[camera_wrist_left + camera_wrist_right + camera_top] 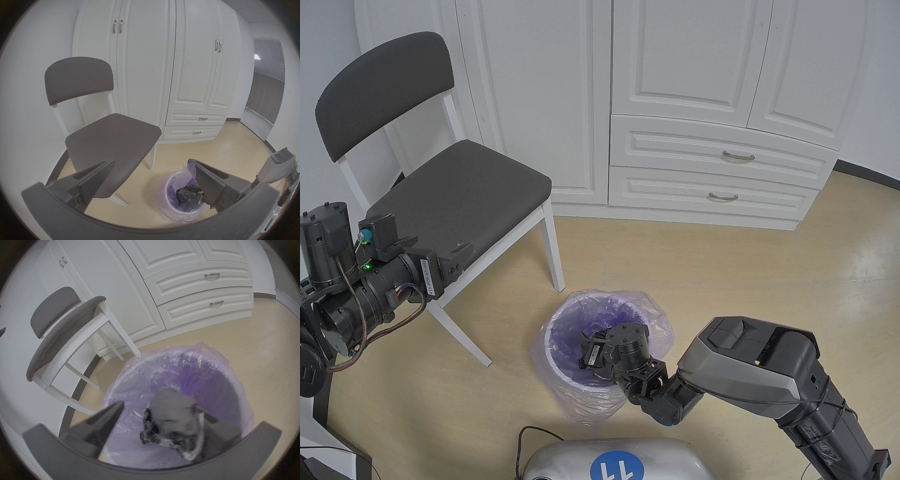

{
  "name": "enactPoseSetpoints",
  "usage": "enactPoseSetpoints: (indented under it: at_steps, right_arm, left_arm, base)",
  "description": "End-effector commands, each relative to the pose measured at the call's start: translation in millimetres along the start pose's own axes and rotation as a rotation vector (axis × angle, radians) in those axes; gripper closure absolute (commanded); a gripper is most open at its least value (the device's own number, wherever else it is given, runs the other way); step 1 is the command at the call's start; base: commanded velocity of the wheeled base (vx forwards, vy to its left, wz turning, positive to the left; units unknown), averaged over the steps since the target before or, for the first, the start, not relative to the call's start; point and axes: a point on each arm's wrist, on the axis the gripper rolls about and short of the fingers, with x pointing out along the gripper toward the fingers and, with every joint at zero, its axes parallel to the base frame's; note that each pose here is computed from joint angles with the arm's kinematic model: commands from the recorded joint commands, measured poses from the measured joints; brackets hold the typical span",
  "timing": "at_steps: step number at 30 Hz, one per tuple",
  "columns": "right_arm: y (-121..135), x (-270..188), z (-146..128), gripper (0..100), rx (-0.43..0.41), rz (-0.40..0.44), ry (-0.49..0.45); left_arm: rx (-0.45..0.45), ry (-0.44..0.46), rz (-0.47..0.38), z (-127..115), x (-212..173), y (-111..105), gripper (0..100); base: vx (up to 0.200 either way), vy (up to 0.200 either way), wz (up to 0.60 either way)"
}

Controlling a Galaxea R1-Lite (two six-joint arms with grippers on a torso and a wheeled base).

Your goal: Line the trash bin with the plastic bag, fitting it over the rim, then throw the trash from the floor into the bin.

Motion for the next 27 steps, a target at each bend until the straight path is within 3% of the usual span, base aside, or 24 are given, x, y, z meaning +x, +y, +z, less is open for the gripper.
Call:
enactPoseSetpoints:
  at_steps: [1, 8, 20, 27]
  right_arm:
    - [-0.2, 0.0, -1.9, 0, 0.0, 0.0, 0.003]
    - [4.3, -2.5, 1.5, 0, 0.008, 0.024, -0.028]
    - [38.3, -32.1, 19.5, 0, 0.025, 0.111, -0.081]
    - [34.7, -34.9, 5.6, 0, -0.078, 0.112, -0.094]
  left_arm:
    - [0.0, 0.001, -0.001, -0.3, 0.4, 0.0, 0]
    - [0.0, 0.003, -0.001, -0.6, 0.7, -0.4, 0]
    - [-0.001, -0.005, 0.001, 0.9, -1.1, 0.2, 0]
    - [-0.001, -0.005, 0.001, 0.9, -1.1, 0.2, 0]
  base:
    - [0.0, 0.0, 0.0]
    - [0.0, 0.0, 0.0]
    - [0.0, 0.0, 0.0]
    - [0.0, 0.0, 0.0]
